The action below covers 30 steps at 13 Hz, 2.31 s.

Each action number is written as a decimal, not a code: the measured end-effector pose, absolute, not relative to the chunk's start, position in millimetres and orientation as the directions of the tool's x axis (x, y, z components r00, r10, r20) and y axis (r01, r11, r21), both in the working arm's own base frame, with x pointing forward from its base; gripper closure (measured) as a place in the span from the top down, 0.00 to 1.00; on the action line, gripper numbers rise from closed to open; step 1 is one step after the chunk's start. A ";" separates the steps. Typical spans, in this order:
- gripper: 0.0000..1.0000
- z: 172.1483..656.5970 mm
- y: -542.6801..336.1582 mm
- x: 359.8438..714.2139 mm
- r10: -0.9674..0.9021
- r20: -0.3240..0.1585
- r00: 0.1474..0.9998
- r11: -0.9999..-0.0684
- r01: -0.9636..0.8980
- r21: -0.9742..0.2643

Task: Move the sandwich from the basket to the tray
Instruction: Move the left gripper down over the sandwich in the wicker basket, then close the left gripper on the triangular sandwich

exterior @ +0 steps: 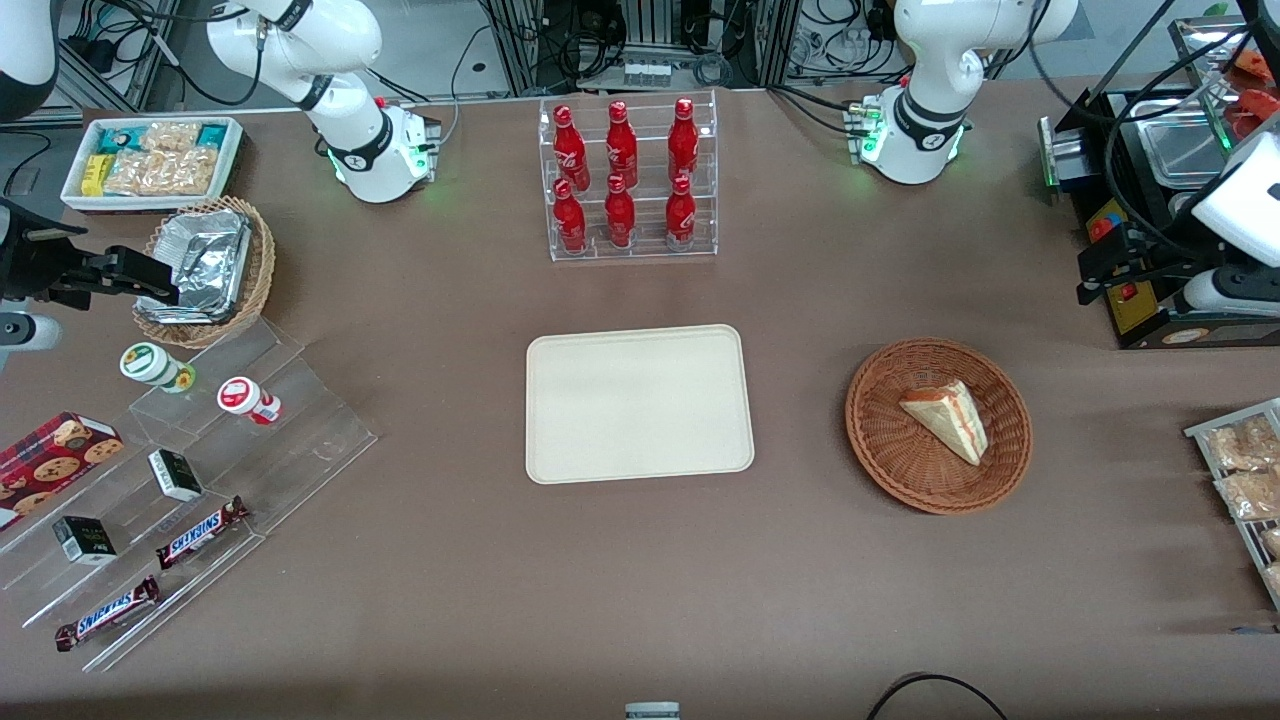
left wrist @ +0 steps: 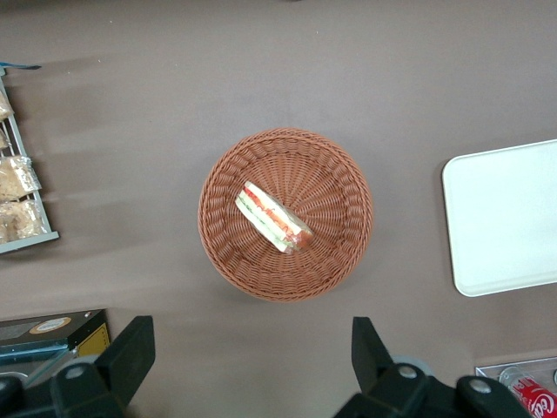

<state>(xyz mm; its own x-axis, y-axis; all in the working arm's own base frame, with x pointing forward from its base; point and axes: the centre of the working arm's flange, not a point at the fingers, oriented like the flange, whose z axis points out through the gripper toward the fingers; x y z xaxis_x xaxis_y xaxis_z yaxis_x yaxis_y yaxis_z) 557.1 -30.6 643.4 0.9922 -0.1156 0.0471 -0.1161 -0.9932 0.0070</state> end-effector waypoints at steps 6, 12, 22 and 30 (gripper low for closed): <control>1.00 617.2 -25.3 559.5 -0.107 -0.011 0.994 -0.994 -0.107 0.007; 1.00 474.8 -24.1 551.2 0.154 0.102 0.983 -0.988 0.152 0.025; 1.00 361.0 -30.2 526.5 0.511 0.101 0.854 -0.859 0.506 0.072; 1.00 270.5 -47.2 523.6 0.554 0.124 0.823 -0.832 0.544 0.106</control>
